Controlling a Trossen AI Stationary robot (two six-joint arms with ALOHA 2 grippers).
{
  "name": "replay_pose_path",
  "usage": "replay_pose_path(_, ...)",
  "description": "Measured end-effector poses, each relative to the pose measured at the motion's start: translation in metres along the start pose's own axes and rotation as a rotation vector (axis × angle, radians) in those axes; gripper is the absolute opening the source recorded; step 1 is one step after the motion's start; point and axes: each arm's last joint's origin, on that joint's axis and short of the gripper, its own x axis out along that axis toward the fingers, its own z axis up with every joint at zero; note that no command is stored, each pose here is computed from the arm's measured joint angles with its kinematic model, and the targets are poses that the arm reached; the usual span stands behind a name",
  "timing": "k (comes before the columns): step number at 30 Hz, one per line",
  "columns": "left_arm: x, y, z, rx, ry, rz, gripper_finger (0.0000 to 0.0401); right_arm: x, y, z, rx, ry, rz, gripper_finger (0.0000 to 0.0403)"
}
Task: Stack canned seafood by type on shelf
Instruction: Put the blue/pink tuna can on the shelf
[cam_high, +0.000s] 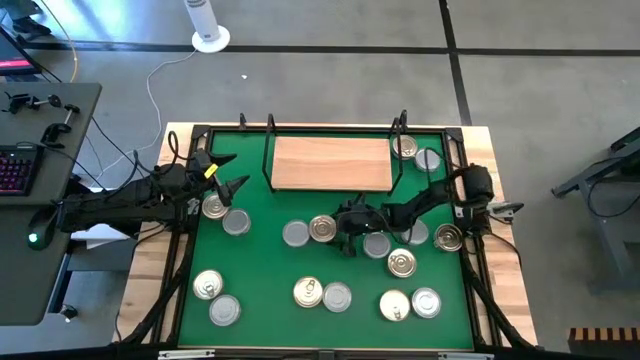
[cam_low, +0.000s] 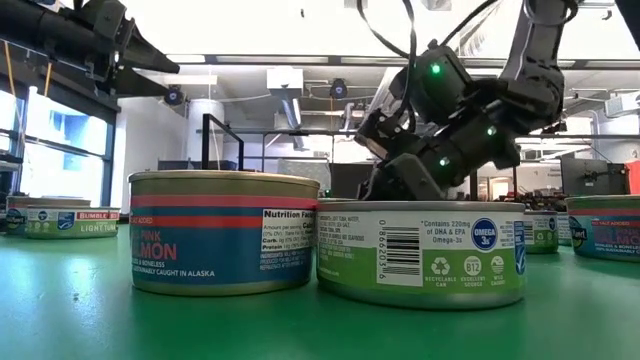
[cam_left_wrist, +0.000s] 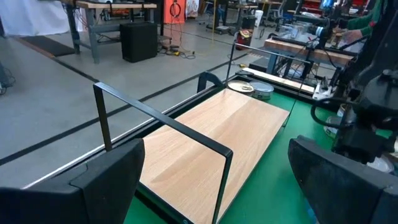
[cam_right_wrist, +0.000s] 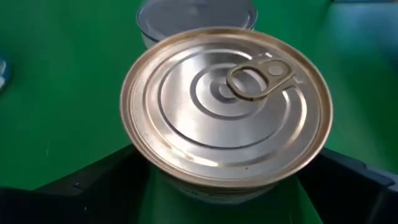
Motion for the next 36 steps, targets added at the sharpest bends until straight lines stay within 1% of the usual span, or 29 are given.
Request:
replay_pose_path(3, 0.000, 0.000, 0.000, -0.026, 0.000, -0.001, 0.0383, 0.006, 0.002, -0.003, 0.006, -0.061, 0.007, 0.0387)
replay_pose_path(8, 0.000, 0.000, 0.000, -0.027, 0.003, -0.015, 0.0383, 0.014, 0.007, -0.010, 0.019, -0.130, 0.009, 0.0387)
replay_pose_path(14, 0.002, -0.003, 0.000, -0.046, 0.022, -0.090, 0.0383, 0.014, 0.012, -0.007, 0.018, -0.203, -0.018, 0.0387)
replay_pose_path(17, 0.006, -0.006, -0.004, -0.062, -0.006, -0.143, 0.0383, 0.014, 0.011, -0.005, 0.039, -0.222, -0.019, 0.0387)
replay_pose_path(20, 0.012, -0.009, -0.013, -0.047, -0.028, -0.197, 0.0383, 0.014, 0.008, -0.005, 0.076, -0.221, -0.020, 0.0387)
replay_pose_path(23, 0.015, -0.010, -0.019, -0.046, -0.040, -0.223, 0.0383, 0.015, 0.005, -0.008, 0.104, -0.185, -0.016, 0.0387)
replay_pose_path(25, 0.016, -0.010, -0.023, -0.071, -0.036, -0.223, 0.0383, 0.016, 0.005, -0.011, 0.102, -0.152, -0.017, 0.0387)
replay_pose_path(30, 0.016, -0.010, -0.023, -0.181, -0.027, -0.224, 0.0383, 0.017, 0.006, -0.007, 0.099, -0.163, -0.004, 0.0387)
replay_pose_path(32, 0.016, -0.010, -0.023, -0.191, -0.024, -0.225, 0.0383, 0.020, 0.006, -0.003, 0.077, -0.164, -0.003, 0.0387)
replay_pose_path(36, 0.017, -0.010, -0.026, -0.162, 0.000, -0.224, 0.0383, 0.030, 0.007, 0.009, 0.037, -0.145, -0.004, 0.0387)
